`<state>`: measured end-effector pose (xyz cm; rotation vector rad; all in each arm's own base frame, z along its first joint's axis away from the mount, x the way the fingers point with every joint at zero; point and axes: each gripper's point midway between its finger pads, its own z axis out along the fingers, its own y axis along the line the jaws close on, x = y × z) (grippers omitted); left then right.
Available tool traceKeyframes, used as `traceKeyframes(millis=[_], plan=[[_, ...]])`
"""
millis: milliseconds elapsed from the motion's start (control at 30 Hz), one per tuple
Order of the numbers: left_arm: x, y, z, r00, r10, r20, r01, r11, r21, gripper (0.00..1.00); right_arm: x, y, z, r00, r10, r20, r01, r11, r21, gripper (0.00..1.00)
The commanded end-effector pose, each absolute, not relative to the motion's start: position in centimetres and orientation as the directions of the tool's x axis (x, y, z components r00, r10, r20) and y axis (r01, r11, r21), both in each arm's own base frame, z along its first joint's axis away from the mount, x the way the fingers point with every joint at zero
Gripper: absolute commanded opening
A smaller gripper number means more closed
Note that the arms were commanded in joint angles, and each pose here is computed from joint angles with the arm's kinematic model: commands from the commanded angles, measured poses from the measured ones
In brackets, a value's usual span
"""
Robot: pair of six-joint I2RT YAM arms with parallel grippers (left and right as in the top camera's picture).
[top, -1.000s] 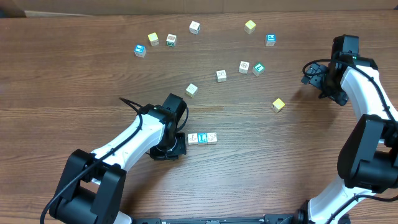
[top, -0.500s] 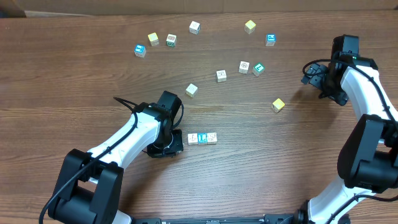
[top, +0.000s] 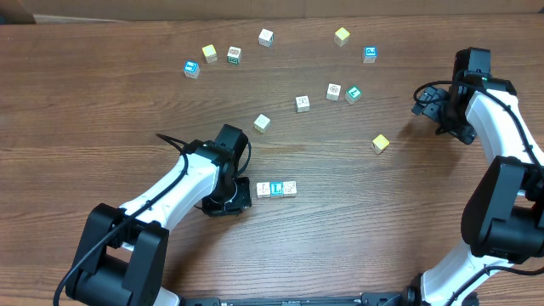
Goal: Form a horizontal line
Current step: 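Push the U block rightward with the left gripper against the 7 block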
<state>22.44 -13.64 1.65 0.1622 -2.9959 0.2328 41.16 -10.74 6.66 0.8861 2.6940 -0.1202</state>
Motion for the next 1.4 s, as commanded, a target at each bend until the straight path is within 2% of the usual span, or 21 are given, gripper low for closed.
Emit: traceKeyframes(millis=[0, 333, 567, 1367], plan=[[23.0, -15.0, 2.3, -0.985, -0.093, 0.145, -0.124, 0.968, -0.218, 0.04, 41.9, -11.0, 8.3, -0.749, 0.562, -0.351, 0.591, 0.806, 0.031, 1.0], [23.5, -15.2, 2.3, -0.987, -0.099, 0.128, -0.127, 0.965, -0.229, 0.04, 41.9, -11.0, 8.3, -0.749, 0.562, -0.351, 0.591, 0.806, 0.031, 1.0], [24.5, -16.4, 2.6, -0.991, -0.094, 0.098, -0.119, 0.948, -0.294, 0.04, 41.9, -11.0, 8.3, -0.749, 0.562, -0.351, 0.591, 0.806, 0.031, 1.0], [23.1, -16.0, 2.6, -0.984, -0.094, 0.153, -0.133, 0.954, -0.268, 0.04, 41.9, -11.0, 8.3, -0.749, 0.562, -0.351, 0.591, 0.806, 0.031, 1.0]])
